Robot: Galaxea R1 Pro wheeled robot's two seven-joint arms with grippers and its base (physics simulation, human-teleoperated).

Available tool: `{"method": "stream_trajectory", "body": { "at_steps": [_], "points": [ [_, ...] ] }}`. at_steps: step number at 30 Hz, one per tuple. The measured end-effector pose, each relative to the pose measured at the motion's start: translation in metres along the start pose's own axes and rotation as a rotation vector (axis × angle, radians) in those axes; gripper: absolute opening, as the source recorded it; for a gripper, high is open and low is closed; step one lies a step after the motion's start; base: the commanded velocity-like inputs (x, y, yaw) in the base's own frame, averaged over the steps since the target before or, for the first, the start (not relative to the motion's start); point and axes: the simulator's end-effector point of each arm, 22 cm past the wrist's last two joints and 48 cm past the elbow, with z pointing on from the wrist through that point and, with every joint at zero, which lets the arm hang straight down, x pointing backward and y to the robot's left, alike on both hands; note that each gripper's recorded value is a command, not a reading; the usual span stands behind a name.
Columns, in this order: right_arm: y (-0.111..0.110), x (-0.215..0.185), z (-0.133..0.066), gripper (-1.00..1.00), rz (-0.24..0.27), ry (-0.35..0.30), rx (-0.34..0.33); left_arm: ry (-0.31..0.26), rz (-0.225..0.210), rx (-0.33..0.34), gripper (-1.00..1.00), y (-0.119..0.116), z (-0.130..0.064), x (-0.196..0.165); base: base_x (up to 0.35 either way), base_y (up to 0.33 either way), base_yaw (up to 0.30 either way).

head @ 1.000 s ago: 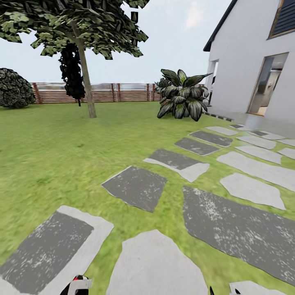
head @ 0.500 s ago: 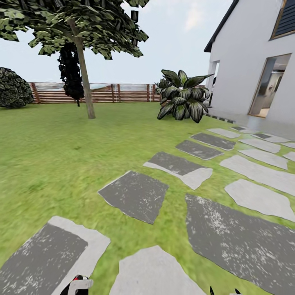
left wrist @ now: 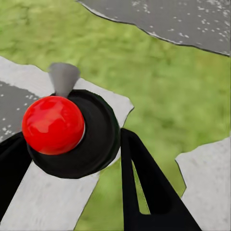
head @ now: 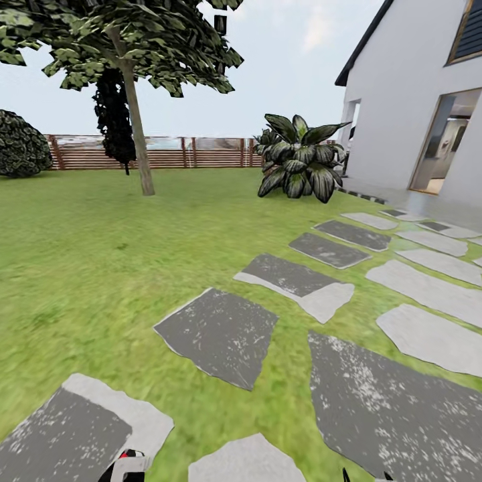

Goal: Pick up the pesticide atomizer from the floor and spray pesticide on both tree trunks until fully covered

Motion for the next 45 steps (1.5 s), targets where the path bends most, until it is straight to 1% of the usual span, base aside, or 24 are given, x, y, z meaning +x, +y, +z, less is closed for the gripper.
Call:
{"method": "stream_trajectory", "body": {
  "at_steps": [25,45],
  "points": [
    [0.0004,-0.0001,0.0,1.0,0.0,0.0,-0.001,0.0,0.0,0.0,-1.0,0.0,0.0,0.0002,0.34,0.0,0.005],
    [0.0001,-0.0008,0.0002,1.0,0.001,-0.002,0.0,0.0,0.0,0.0,-1.0,0.0001,0.0,0.0,0.34,0.0,0.114]
  ]
}}
